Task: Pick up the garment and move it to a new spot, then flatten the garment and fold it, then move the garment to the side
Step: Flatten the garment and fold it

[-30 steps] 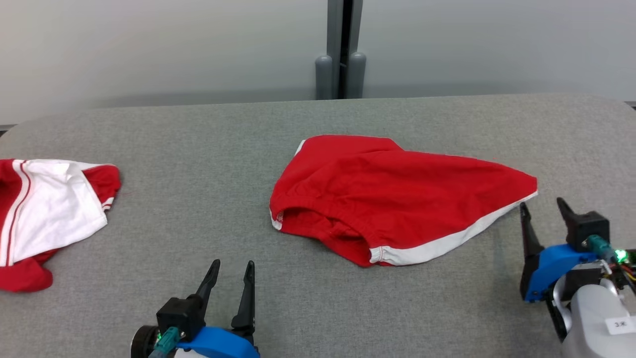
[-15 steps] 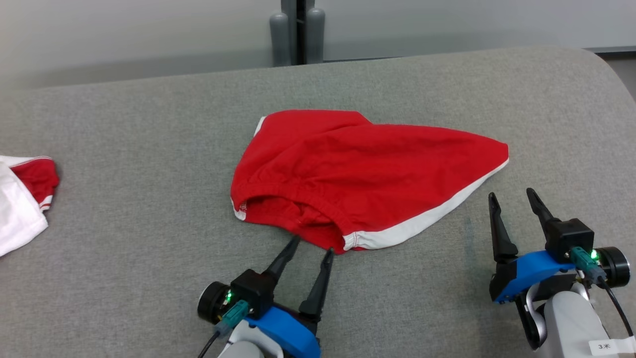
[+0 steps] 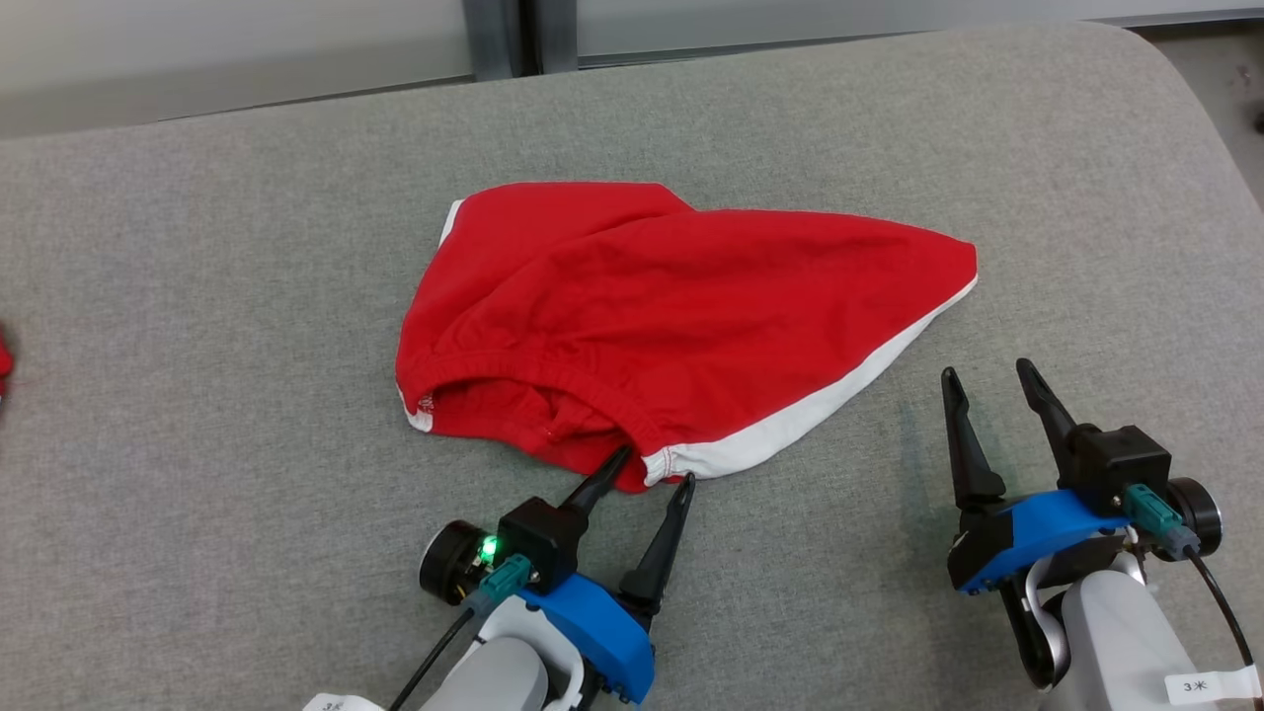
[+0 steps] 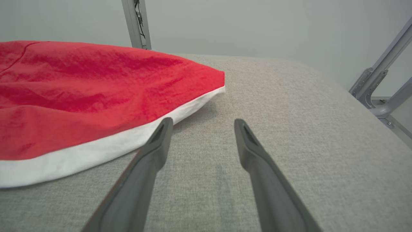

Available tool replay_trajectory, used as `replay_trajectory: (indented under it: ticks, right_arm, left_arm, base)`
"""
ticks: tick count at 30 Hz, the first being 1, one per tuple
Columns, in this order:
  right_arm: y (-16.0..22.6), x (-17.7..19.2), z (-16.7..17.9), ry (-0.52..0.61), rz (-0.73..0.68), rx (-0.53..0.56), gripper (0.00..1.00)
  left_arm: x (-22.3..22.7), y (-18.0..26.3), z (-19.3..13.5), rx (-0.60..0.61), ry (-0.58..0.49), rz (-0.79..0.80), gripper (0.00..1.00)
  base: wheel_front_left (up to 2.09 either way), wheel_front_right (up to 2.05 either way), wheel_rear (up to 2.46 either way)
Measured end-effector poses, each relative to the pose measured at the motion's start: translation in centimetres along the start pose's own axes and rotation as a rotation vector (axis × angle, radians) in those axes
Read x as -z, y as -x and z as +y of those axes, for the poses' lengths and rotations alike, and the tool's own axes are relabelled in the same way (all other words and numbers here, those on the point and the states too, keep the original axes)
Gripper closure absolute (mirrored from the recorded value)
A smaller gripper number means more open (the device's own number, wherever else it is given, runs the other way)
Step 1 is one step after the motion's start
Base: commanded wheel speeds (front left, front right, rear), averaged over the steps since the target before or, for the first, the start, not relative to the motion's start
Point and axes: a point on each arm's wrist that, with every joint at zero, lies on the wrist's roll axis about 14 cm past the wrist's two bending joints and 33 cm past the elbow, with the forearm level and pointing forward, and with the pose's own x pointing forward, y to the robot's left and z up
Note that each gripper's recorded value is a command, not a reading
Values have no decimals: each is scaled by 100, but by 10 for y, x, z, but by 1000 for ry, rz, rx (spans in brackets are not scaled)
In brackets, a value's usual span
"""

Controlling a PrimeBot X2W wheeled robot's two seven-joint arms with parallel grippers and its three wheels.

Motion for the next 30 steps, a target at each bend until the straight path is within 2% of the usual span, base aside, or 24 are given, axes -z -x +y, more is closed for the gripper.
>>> replay_trajectory:
  ticks: [1, 2, 3, 10, 14, 19, 20, 24, 30]
  right_arm:
    - [0, 0, 0, -3, 1, 1, 0]
    - [0, 1, -1, -6, 1, 3, 0]
    - [0, 1, -1, -8, 1, 4, 0]
    - [2, -1, 5, -29, -8, -7, 0]
    - [4, -8, 27, -46, -28, -64, 0]
    - [9, -12, 50, -54, -40, -129, 0]
    - [11, -14, 61, -61, -45, -158, 0]
    - [13, -17, 76, -68, -49, -200, 0]
    - [16, -13, 80, -76, -39, -213, 0]
  left_arm:
    - [-1, -1, 0, 1, 2, -1, 31]
    - [-1, -2, 0, 2, 2, -1, 80]
    - [-2, -2, 1, 1, 7, -4, 100]
    - [-25, 5, 2, -20, 2, -69, 100]
    - [-57, 36, 16, -119, -10, -181, 100]
    - [-67, 71, 31, -232, -3, -244, 100]
    - [-69, 89, 42, -293, 0, -265, 100]
    - [-60, 113, 60, -381, -15, -253, 100]
    - [-54, 131, 90, -478, -30, -230, 100]
  base:
    - [0, 0, 0]
    - [0, 0, 0]
    - [0, 0, 0]
    - [0, 0, 0]
    - [0, 0, 0]
    - [0, 0, 0]
    - [0, 0, 0]
    - [0, 0, 0]
    - [0, 0, 0]
